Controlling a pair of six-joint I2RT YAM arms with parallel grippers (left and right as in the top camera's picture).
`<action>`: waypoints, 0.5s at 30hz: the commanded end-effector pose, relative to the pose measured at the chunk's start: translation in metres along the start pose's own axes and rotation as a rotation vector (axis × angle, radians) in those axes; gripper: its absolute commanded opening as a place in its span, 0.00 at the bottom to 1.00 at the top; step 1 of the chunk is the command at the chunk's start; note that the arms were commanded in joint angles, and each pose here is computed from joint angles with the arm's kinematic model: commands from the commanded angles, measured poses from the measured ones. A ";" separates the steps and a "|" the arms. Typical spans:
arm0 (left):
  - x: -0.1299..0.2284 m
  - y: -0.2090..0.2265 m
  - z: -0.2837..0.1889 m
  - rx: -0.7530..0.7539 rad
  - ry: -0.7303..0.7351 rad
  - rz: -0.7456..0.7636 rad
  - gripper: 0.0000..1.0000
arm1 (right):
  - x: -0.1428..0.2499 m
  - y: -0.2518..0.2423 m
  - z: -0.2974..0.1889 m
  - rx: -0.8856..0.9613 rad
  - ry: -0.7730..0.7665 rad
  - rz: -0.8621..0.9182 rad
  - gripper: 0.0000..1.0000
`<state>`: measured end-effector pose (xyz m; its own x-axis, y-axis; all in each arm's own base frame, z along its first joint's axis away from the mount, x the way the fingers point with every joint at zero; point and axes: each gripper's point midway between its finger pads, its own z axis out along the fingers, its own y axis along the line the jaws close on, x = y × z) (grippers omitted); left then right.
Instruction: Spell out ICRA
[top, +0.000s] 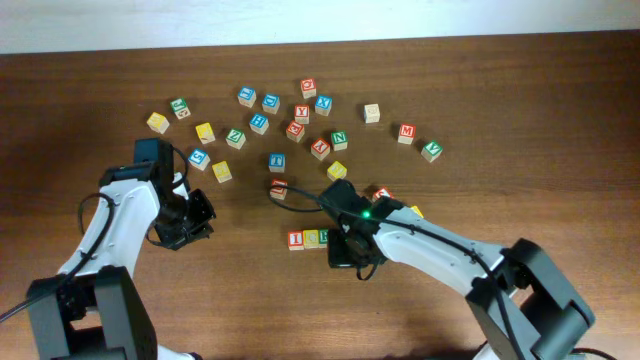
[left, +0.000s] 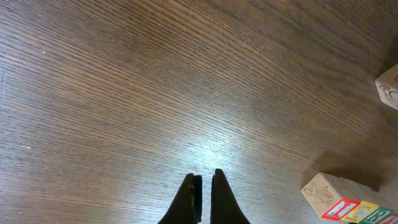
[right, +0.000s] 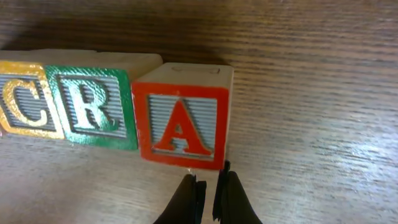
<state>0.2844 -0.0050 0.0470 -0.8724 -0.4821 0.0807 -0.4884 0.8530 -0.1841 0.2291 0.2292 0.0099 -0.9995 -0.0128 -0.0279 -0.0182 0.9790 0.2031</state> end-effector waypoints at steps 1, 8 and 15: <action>-0.002 -0.003 -0.005 0.018 -0.014 0.006 0.01 | 0.001 -0.001 0.005 0.013 -0.002 0.002 0.04; -0.002 -0.003 -0.005 0.018 -0.014 0.006 0.02 | -0.003 0.002 0.005 0.001 -0.017 -0.001 0.04; -0.002 -0.003 -0.005 0.018 -0.014 0.006 0.01 | -0.005 0.004 0.005 -0.006 -0.026 -0.002 0.04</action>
<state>0.2845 -0.0049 0.0470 -0.8724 -0.4821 0.0804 -0.4884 0.8530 -0.1842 0.2359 0.2350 0.0110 -0.9984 -0.0118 -0.0556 -0.0240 0.9739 0.2256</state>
